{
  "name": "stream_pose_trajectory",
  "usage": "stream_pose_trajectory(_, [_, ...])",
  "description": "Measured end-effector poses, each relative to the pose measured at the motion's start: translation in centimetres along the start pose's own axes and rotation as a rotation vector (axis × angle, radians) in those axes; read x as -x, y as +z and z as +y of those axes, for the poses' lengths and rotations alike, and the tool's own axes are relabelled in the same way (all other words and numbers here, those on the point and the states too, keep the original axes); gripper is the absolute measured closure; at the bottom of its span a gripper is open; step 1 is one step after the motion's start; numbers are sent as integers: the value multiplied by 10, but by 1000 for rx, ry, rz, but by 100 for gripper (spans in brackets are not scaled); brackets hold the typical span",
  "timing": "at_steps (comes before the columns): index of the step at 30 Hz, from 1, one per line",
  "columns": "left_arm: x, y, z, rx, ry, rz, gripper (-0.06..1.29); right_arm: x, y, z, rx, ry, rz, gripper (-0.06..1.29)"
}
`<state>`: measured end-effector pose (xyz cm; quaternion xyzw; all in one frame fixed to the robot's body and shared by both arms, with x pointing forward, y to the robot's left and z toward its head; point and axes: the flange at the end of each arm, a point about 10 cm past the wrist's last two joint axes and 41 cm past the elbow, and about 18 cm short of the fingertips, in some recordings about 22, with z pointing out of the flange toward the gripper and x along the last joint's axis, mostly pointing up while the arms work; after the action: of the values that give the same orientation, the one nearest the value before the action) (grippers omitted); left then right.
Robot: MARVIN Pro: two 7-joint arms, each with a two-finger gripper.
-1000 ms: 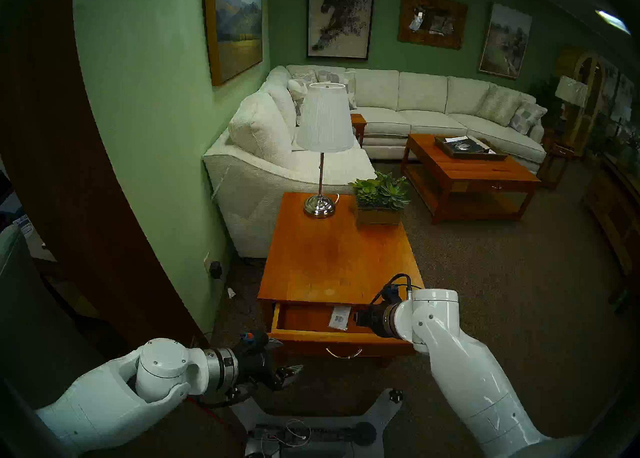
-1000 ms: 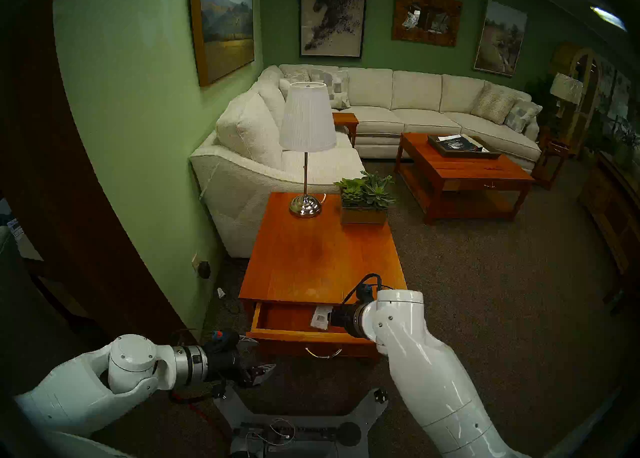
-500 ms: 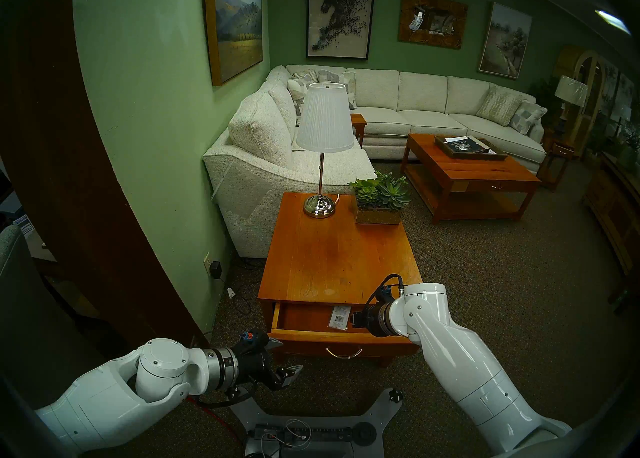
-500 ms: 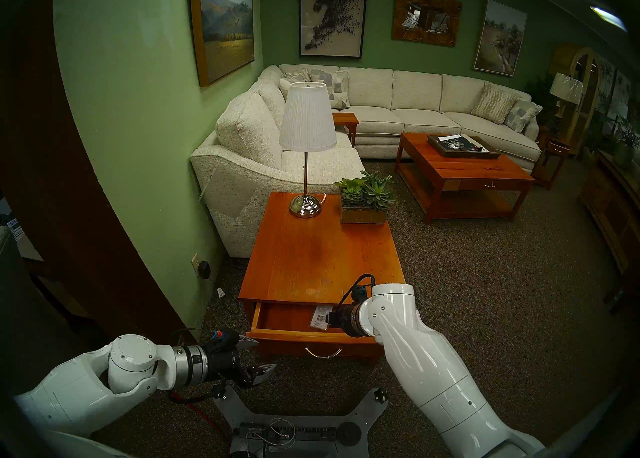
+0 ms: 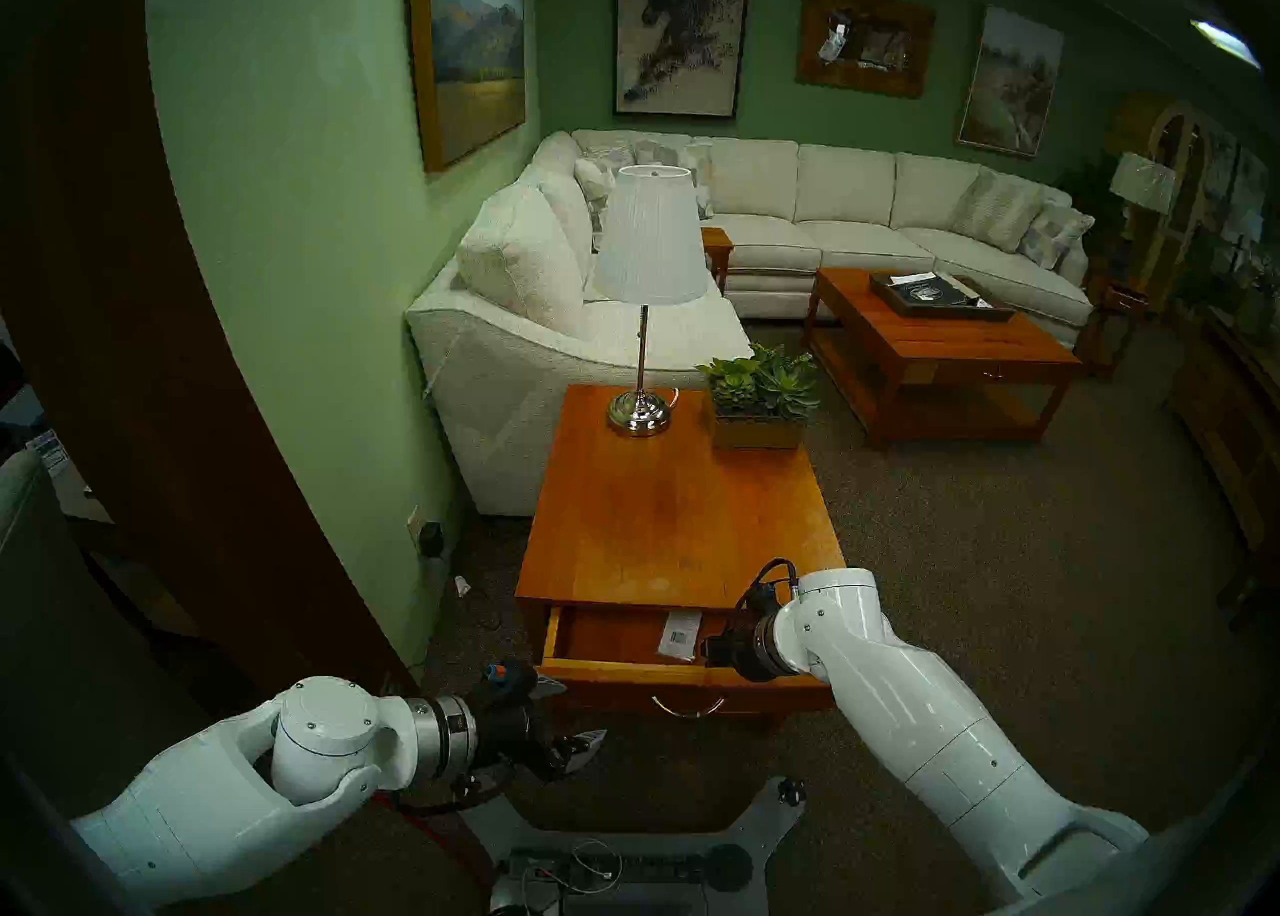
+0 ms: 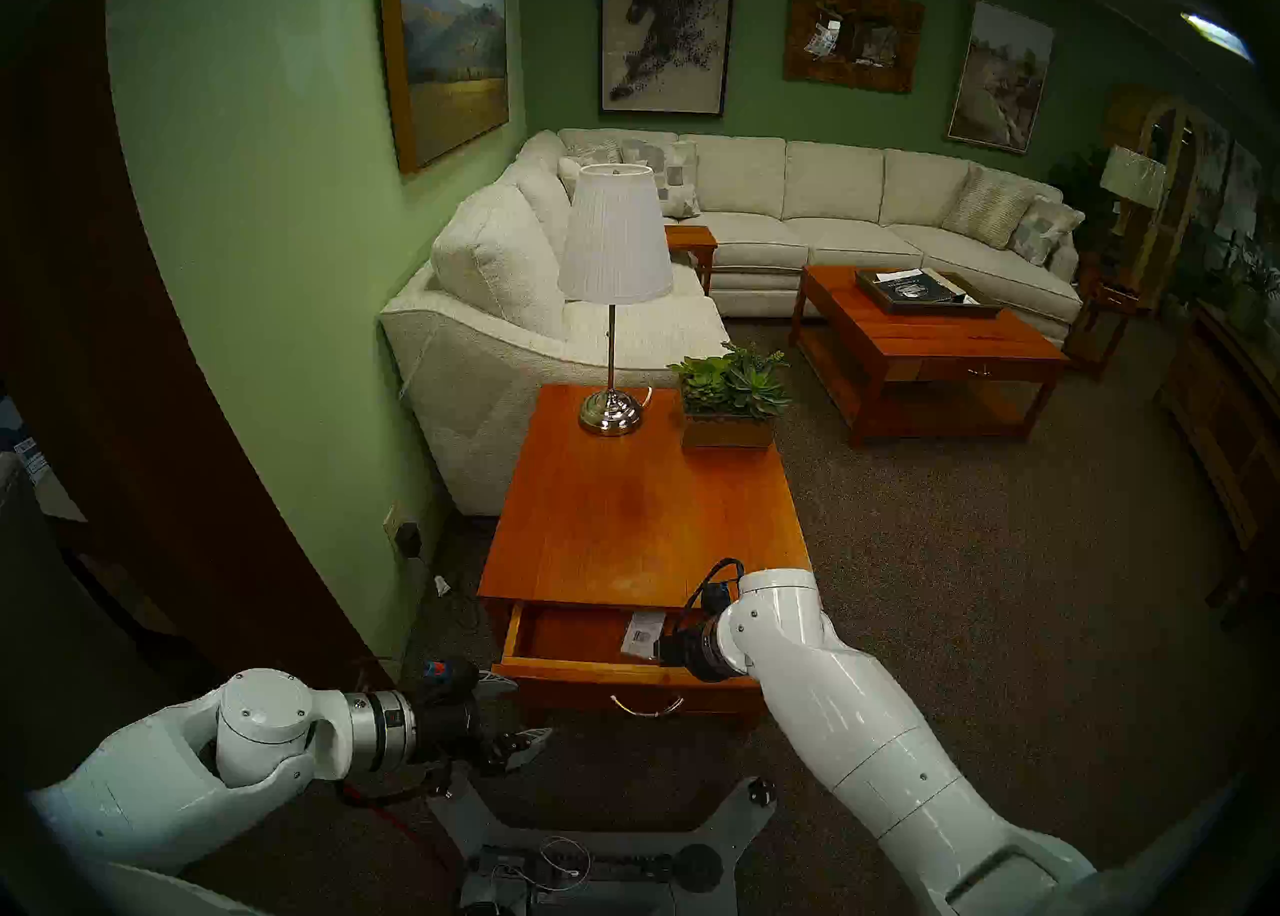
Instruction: Open the drawer, take out the contents and close the drawer
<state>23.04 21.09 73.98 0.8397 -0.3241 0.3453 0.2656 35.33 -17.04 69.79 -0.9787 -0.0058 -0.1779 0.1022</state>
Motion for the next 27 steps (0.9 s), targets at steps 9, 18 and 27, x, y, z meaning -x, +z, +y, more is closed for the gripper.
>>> stream_pose_trajectory(9, [0,0,0,0,0,0,0,6,0,9,-26,7,-20,35])
stream_pose_trajectory(18, [0,0,0,0,0,0,0,40,-1,10,-56,2,-90,36])
stream_pose_trajectory(27, [0,0,0,0,-1,-1,0,81,0,6,-93,-16,-186,36])
